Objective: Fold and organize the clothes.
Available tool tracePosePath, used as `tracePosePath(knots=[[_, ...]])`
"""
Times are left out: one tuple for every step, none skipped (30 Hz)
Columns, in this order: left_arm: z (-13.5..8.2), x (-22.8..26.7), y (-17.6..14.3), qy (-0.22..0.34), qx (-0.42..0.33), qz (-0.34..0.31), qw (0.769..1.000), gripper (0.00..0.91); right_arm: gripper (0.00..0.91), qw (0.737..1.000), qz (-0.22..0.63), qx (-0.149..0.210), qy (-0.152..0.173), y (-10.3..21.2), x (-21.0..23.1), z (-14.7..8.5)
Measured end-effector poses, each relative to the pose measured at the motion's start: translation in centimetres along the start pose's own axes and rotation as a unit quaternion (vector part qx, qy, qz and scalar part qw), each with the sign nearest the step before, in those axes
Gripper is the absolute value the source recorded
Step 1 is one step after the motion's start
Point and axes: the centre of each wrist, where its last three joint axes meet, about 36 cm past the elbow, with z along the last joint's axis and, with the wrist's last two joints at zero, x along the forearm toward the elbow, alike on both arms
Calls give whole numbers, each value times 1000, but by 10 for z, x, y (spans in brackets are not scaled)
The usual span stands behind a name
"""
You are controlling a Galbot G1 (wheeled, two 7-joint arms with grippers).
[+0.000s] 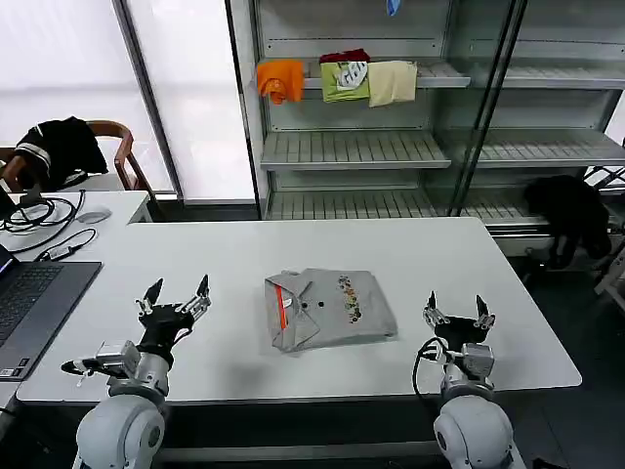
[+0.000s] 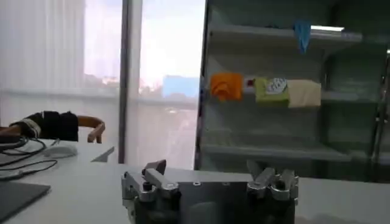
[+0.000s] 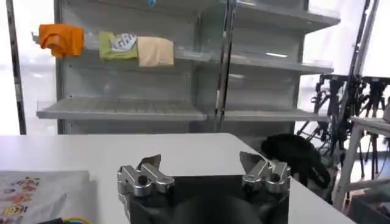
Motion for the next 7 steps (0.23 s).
tracePosePath(knots=[[0,1,0,0,-1,1,1000,907,907,1000,0,0,0,0,1,0],[0,1,0,-1,-1,3,1000,907,907,1000,0,1,-1,-1,1,0],[0,2,0,-1,-2,4,1000,907,907,1000,0,1,-1,-1,2,0],[0,2,0,-1,-3,5,1000,907,907,1000,1,1,-1,-1,2,0],[0,3,0,-1,-3,6,1000,907,907,1000,1,2,-1,-2,3,0],[0,3,0,-1,-4,7,1000,907,907,1000,1,2,-2,-2,3,0],[0,4,0,-2,-5,8,1000,907,907,1000,1,2,-3,-3,4,-1]])
